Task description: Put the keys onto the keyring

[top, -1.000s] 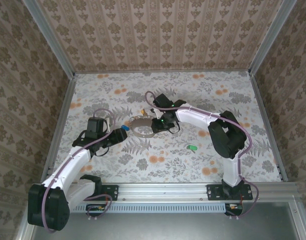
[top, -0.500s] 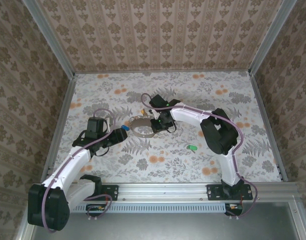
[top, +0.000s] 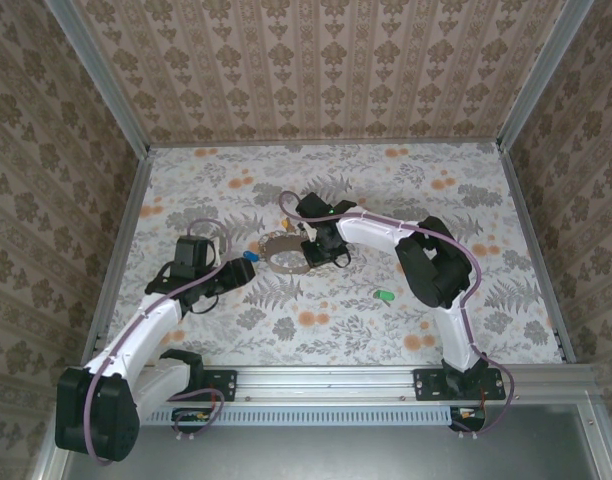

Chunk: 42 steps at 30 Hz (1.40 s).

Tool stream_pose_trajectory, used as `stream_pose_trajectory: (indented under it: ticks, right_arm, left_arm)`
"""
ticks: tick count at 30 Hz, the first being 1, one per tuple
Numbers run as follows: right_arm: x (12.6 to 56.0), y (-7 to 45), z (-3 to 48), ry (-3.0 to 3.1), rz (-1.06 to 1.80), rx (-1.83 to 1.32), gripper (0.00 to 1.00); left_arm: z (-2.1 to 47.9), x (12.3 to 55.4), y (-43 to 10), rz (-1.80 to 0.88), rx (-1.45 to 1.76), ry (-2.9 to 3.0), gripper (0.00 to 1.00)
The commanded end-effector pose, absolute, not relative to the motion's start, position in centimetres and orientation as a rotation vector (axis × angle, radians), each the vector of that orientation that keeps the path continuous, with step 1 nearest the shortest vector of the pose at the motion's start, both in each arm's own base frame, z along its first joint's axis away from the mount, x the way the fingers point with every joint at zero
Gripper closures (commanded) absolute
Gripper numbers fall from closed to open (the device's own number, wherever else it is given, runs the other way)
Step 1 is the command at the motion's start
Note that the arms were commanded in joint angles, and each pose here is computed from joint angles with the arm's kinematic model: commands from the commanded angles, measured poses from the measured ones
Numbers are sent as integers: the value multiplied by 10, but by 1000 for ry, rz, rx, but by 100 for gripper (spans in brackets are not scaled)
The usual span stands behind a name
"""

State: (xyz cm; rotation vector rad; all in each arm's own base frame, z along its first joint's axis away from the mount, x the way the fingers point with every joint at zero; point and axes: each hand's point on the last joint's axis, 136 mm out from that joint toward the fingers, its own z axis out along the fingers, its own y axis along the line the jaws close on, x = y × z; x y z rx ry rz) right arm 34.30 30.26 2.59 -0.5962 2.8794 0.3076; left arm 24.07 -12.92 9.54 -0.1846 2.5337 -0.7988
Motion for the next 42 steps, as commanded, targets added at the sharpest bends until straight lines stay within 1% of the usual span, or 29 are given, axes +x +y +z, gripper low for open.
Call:
stream_pose_trajectory:
  ticks: [1,7,11,13,15,17,19,23,24,25,28,32,37,42]
  right_arm:
    - [345,297,29,2879,229,-600,87]
    - [344,300,50,2846,279,-603,99]
    - [330,306,71,2906,449,-555,100]
    - [321,309,81,2948,556,-525,100]
    - [313,310,91,2979,645,-503,100]
    - [306,311,100,3008,763,-450,100]
    - [301,311,109,3034,891,-373,100]
    - [290,315,127,3046,1205,-187,100]
    - [289,314,130,3047,1247,-148,100]
    - [287,313,134,3047,1293,-106,100]
    - [281,312,146,3039,1423,5,100]
    - [271,314,163,3024,1570,116,100]
    - [262,314,177,3007,1666,200,100]
    - [256,313,188,2994,1733,295,100]
  left_arm:
    - [101,240,-132,-826,-126,2502,39]
    - [119,242,-143,-847,80,2419,37]
    - [141,237,-165,-854,396,2265,36]
    - [153,232,-177,-833,580,2165,33]
    - [171,225,-189,-876,715,2032,31]
    - [190,229,-193,-847,764,1887,31]
    - [198,231,-196,-797,824,1781,32]
    - [197,216,-215,-725,1075,1643,32]
    - [196,216,-217,-703,1118,1619,32]
    - [194,200,-231,-735,1221,1554,32]
    - [189,184,-243,-694,1373,1429,32]
    - [182,184,-247,-549,1478,1353,31]
    - [175,187,-254,-404,1590,1249,32]
    - [171,194,-258,-296,1611,1155,36]
